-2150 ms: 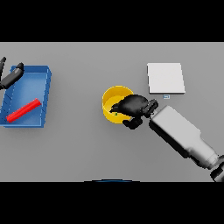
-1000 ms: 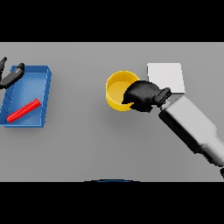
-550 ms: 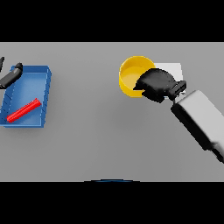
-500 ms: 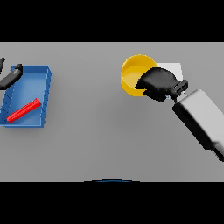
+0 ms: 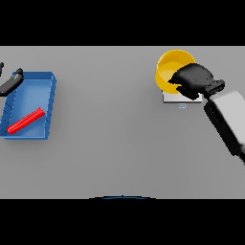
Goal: Pick up the red beaker and tilt it to pour out 1 green nut into yellow bowl. Pick up the yellow bowl and place it on the metallic measuring scale.
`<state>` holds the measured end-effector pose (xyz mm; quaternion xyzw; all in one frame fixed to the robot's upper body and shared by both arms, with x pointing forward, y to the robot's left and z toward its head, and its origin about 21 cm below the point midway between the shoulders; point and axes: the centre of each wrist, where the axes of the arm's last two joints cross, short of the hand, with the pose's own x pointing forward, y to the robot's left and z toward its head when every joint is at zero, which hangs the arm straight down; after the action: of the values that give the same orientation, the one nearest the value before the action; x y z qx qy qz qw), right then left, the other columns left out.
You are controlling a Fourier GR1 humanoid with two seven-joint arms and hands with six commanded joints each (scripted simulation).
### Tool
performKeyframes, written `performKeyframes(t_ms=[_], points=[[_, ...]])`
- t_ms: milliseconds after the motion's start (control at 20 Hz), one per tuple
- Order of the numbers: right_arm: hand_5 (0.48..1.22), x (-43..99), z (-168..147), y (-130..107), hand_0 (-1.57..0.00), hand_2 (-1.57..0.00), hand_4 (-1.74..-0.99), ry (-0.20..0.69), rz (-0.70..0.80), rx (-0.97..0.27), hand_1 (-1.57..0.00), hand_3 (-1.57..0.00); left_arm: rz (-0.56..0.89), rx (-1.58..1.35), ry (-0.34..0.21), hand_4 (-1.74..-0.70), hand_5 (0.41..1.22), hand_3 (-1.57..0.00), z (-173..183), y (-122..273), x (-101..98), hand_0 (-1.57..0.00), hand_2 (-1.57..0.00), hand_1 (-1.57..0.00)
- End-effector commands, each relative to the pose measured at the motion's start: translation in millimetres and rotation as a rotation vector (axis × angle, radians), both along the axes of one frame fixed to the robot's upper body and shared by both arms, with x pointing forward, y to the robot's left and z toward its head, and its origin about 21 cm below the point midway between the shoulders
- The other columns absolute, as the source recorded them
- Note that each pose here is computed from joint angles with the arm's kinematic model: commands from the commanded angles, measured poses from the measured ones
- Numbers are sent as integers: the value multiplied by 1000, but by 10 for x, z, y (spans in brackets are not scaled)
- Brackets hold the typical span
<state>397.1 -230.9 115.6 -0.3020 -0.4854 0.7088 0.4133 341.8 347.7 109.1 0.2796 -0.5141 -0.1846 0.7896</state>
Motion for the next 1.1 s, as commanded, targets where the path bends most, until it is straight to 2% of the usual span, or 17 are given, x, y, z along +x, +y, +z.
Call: performKeyframes(t_ms=[0,250,500,600,700,800,850,900,950,1050], points=[[1221,15,-58,-22,-1571,-1537,-1741,4,-18,-1,-1571,-1147,-2,0,6,-727,734,1,-14,-37,19,1,1,1],[1221,156,-214,-213,-1571,-1464,-1741,23,-89,7,-1571,-1268,1,-6,6,-724,714,1,-8,-29,-21,1,1,1],[1221,199,-350,-304,-1562,-1405,-1741,76,-127,43,-1571,-1374,4,0,19,-726,710,1,-6,-38,8,1,1,1],[1221,217,-419,-296,-1528,-1382,-1741,99,-149,58,-1571,-1440,2,-7,10,-729,713,1,-17,-11,-16,1,1,1],[1221,231,-411,-297,-1417,-1363,-1741,108,-152,56,-1571,-1487,-2,-2,17,-727,712,1,-18,4,-21,1,1,1],[1221,229,-399,-322,-1397,-1385,-1741,121,-153,58,-1571,-1363,-1,1,21,-727,715,1,-5,-3,-6,1,1,1],[1221,231,-389,-299,-1332,-1423,-1741,130,-157,57,-1459,-1198,-4,-6,26,-729,717,1,-36,-26,7,1,1,1],[1221,220,-376,-322,-1128,-1330,-1701,144,-139,76,-1322,-1057,2,-8,18,-730,720,1,-32,-16,10,1,1,1],[1143,225,-398,-339,-902,-1186,-1660,148,-145,87,-1150,-937,-5,-10,18,-732,723,1,-41,-42,42,1,1,1],[1016,229,-388,-357,-577,-913,-1588,159,-181,77,-828,-742,-5,-8,24,-732,729,1,-76,-9,15,1,1,1]])
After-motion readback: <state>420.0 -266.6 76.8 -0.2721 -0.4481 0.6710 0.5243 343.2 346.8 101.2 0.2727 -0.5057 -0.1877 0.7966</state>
